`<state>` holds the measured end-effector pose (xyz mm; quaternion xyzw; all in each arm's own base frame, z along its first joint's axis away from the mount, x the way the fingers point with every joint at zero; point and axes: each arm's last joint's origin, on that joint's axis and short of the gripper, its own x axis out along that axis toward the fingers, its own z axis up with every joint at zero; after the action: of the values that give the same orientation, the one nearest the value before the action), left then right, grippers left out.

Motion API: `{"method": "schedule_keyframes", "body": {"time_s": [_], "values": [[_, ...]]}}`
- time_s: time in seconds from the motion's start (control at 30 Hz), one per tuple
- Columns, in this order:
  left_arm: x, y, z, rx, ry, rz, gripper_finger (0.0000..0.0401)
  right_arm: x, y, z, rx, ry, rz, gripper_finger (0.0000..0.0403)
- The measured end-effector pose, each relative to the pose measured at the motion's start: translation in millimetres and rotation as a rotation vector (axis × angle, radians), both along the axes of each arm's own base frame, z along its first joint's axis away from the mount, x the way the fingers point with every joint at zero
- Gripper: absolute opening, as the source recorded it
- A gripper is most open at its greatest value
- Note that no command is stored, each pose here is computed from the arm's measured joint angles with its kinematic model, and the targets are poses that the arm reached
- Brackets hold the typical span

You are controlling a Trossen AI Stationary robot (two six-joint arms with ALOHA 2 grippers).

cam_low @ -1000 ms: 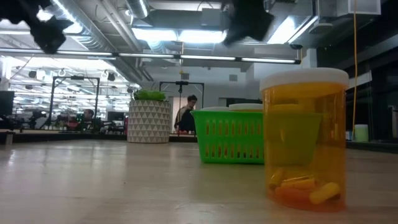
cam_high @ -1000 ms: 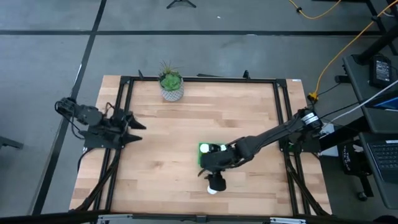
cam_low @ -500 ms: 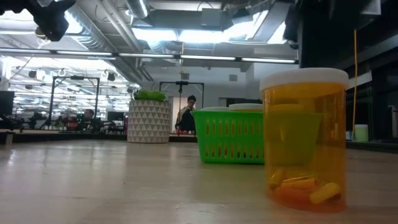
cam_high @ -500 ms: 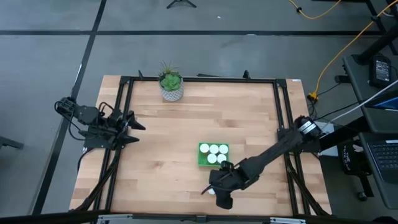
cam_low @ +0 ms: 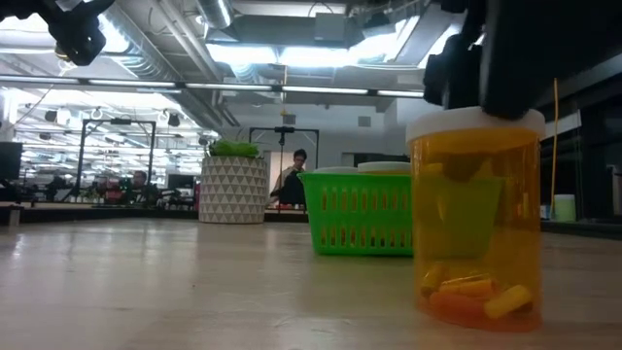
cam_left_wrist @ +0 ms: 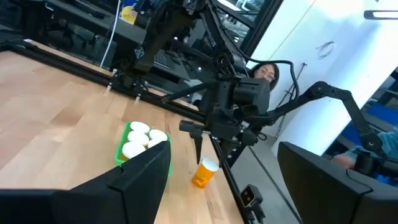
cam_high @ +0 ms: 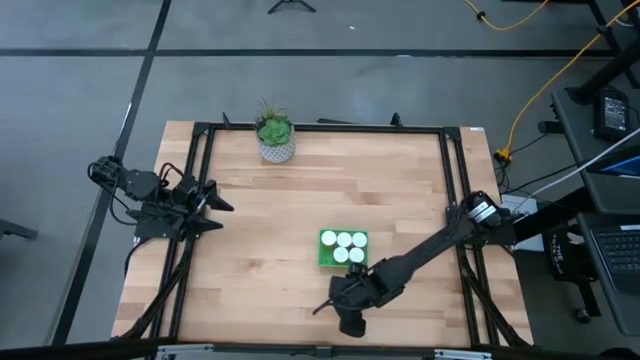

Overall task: Pick and place pill bottles into a basket
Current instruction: Put the orange pill bottle into the green bin

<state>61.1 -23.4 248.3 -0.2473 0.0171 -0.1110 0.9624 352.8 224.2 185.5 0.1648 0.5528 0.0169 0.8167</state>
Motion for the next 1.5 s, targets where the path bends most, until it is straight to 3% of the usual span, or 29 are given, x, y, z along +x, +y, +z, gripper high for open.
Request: {"method": "schedule_keyframes", "body": {"time_s": [0.8,1.1,1.5], "values": [[0,0,0,-0.017,0.0,0.0,0.029,7,-11,-8,-0.011,-0.021,0.012,0.0267],[0,0,2,-0.024,-0.01,-0.001,0.029,14,-4,-31,0.045,0.012,0.014,0.0267],[0,-1,1,-0.022,-0.009,-0.02,0.029,19,-5,-22,0.033,0.003,0.009,0.0267]]}}
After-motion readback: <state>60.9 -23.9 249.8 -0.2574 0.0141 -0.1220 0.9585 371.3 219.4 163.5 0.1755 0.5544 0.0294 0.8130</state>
